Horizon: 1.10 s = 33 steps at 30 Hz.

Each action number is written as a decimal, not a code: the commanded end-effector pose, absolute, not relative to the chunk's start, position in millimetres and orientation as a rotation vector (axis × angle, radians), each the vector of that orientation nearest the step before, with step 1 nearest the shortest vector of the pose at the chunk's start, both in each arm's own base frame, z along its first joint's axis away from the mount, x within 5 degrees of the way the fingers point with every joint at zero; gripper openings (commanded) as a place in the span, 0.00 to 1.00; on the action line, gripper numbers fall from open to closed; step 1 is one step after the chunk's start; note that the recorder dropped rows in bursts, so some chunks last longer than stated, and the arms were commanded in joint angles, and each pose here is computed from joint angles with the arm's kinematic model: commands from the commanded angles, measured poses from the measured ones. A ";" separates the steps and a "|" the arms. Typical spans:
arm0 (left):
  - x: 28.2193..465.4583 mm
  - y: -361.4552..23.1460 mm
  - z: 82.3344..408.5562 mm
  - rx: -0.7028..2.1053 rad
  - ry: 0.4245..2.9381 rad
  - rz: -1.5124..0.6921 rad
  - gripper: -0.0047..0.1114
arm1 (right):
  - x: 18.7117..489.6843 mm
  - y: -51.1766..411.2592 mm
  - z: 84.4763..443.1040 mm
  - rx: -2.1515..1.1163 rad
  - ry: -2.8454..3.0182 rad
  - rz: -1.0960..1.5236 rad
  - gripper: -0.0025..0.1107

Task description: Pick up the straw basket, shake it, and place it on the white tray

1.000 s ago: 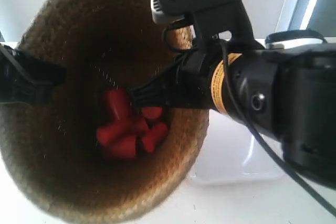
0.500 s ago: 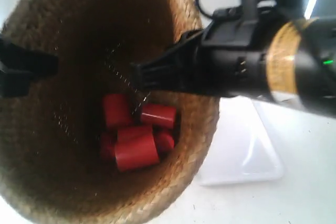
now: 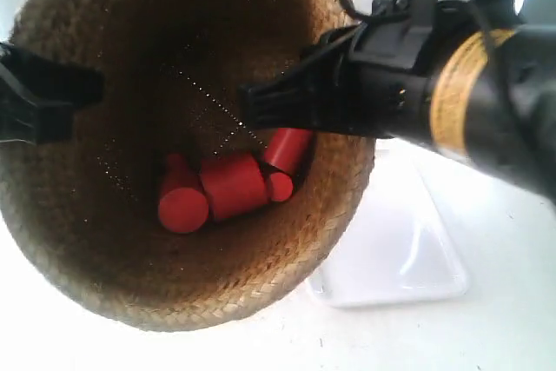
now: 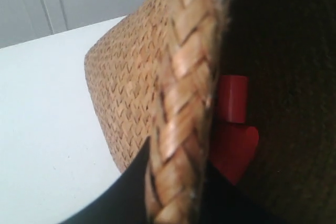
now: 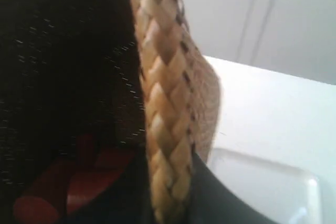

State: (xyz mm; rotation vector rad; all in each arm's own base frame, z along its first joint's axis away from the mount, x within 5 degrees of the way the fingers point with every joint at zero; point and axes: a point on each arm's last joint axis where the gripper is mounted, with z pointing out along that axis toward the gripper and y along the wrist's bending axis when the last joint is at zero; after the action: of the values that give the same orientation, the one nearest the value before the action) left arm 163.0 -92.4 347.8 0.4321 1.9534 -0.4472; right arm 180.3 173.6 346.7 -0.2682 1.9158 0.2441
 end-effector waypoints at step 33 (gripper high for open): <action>171.1 -91.3 323.8 0.362 2.125 -0.398 0.04 | 184.6 181.2 321.9 -0.332 2.003 0.175 0.02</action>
State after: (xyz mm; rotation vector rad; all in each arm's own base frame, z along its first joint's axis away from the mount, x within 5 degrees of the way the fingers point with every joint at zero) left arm 169.7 -89.2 335.0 0.3894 1.9965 -0.3770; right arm 184.6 175.5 328.2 -0.2992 1.9343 0.1550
